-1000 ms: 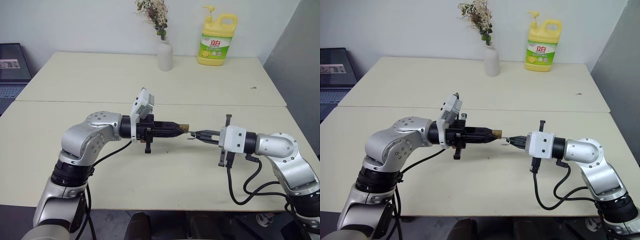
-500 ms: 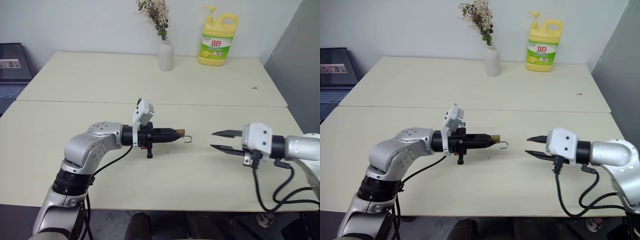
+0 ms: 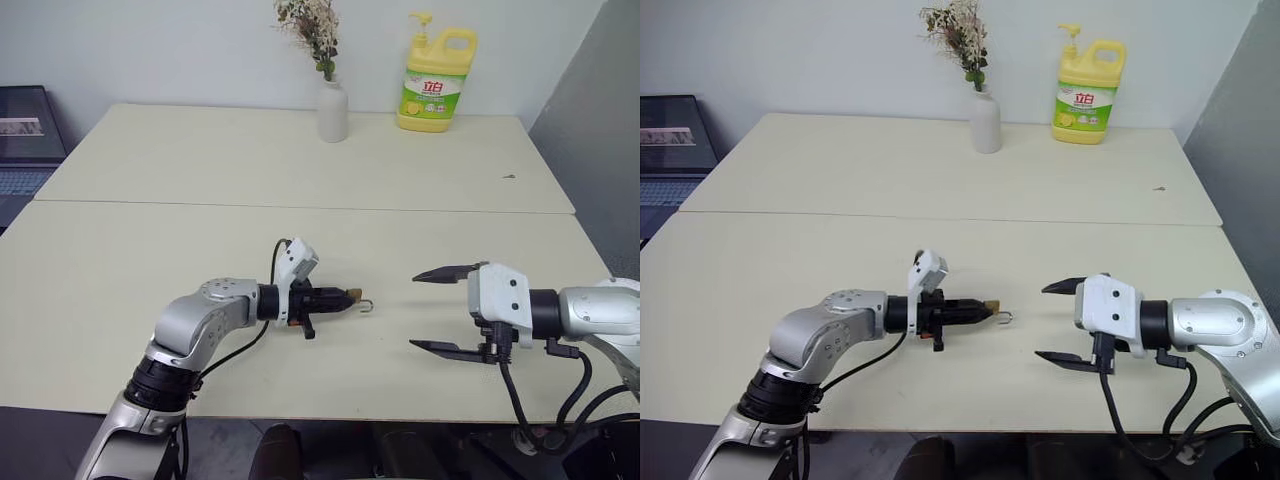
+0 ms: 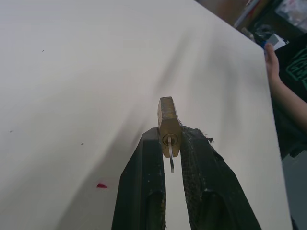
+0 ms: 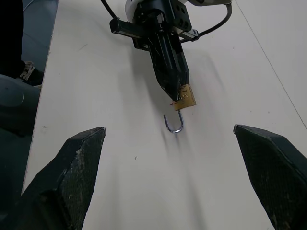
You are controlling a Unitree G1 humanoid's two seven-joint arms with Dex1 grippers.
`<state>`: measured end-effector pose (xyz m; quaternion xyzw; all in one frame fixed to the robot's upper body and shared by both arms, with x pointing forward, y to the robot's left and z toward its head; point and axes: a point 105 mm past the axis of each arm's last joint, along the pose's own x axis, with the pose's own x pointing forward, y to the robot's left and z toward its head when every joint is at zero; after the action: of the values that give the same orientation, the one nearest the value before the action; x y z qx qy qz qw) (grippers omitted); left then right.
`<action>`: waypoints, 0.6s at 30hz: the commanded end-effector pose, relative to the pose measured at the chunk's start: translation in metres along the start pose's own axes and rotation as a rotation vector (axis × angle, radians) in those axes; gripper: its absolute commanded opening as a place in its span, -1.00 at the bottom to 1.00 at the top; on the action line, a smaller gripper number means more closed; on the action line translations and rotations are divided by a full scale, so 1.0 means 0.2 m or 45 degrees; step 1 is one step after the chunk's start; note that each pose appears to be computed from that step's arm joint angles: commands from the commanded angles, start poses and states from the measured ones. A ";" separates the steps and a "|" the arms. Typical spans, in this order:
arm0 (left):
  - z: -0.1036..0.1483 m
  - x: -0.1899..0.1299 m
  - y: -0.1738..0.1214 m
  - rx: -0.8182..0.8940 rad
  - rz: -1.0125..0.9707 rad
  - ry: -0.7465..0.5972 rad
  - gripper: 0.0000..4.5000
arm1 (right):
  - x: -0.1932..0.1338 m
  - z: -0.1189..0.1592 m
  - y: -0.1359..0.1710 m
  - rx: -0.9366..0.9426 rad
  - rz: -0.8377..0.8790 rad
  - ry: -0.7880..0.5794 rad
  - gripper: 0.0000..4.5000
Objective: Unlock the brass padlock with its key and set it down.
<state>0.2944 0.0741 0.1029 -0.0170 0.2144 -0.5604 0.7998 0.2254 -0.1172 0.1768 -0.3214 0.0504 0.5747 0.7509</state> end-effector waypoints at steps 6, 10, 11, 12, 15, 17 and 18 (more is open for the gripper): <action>-0.02 0.06 0.00 -0.022 -0.007 -0.011 -0.93 | 0.01 0.03 0.00 -0.068 0.001 -0.015 1.00; -0.04 0.08 0.02 -0.005 0.017 0.019 -0.62 | 0.02 0.02 0.01 -0.066 0.011 -0.014 1.00; -0.04 0.07 0.02 0.010 0.013 0.026 -0.51 | 0.02 0.02 0.01 -0.064 0.014 -0.013 1.00; -0.04 0.07 0.02 0.032 0.016 0.028 -0.36 | 0.02 0.02 0.01 -0.063 0.017 -0.012 1.00; -0.03 0.04 0.03 0.066 0.031 0.016 0.02 | 0.02 0.01 0.02 -0.058 0.025 -0.009 1.00; 0.02 0.00 0.07 0.140 0.083 -0.024 0.32 | 0.02 0.01 0.02 -0.051 0.032 -0.004 1.00; 0.04 -0.01 0.09 0.171 0.121 -0.041 0.43 | 0.02 0.00 0.02 -0.050 0.034 -0.001 1.00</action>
<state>0.3048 0.0764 0.0870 0.0164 0.2111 -0.5412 0.8138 0.2256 -0.1151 0.1709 -0.3293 0.0537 0.5791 0.7439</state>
